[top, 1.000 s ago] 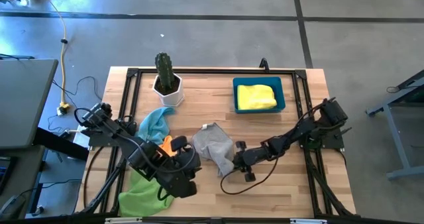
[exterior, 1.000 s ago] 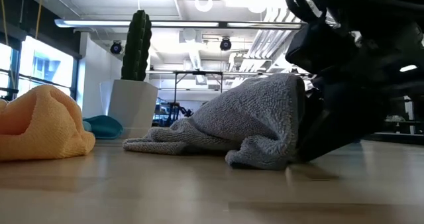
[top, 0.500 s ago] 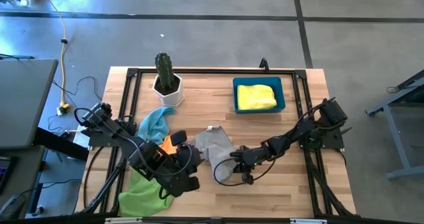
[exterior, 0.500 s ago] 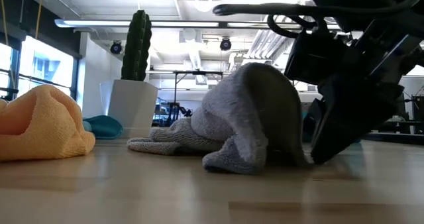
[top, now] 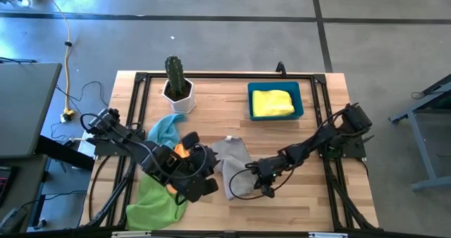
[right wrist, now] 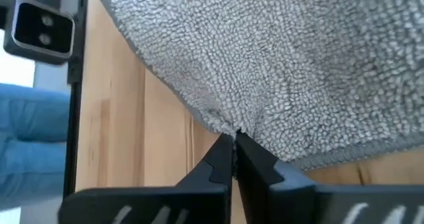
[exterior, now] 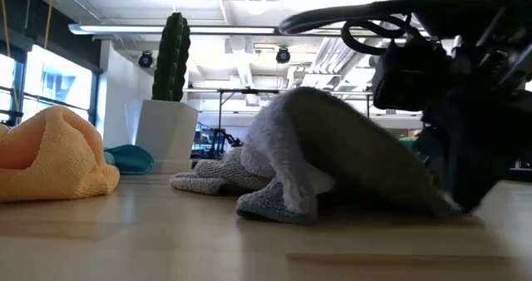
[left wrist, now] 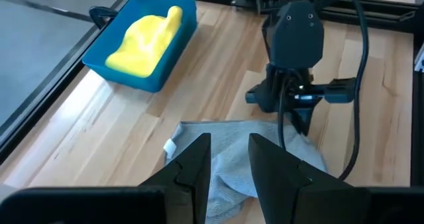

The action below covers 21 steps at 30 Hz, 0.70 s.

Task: Fold microfiber towels
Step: Fold the gray microfiber cloth

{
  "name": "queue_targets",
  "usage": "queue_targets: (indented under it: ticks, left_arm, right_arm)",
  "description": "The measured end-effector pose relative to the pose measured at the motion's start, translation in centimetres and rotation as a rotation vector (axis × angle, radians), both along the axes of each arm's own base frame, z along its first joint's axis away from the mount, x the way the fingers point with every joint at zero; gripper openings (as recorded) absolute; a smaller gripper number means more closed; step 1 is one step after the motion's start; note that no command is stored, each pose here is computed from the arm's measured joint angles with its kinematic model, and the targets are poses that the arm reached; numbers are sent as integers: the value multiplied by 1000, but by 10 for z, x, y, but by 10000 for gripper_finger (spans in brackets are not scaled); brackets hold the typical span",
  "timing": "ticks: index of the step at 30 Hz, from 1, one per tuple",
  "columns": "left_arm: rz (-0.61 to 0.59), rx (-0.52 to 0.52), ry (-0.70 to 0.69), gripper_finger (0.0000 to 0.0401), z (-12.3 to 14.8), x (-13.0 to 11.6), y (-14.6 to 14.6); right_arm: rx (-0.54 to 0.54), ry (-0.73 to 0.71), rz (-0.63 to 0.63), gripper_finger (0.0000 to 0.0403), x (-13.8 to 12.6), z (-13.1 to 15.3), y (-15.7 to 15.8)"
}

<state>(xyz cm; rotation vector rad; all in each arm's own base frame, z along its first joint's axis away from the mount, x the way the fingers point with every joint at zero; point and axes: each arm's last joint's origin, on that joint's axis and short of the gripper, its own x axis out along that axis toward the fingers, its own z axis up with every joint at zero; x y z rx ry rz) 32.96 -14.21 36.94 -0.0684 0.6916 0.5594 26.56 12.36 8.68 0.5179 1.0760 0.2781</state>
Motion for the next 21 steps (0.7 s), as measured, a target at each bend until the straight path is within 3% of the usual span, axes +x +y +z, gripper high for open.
queue_targets:
  ticks: [6, 14, 21]
  left_arm:
    - [-1, 13, 32, 92, -11, 8, -2]
    - [-9, 9, 145, 92, -50, 33, -10]
    - [60, -39, 180, 92, -80, 49, -12]
  right_arm:
    - [-85, 110, 49, 1, -17, 14, -9]
    - [-280, 269, 78, 0, -49, 37, -33]
    - [-366, 349, 92, 0, -67, 48, -42]
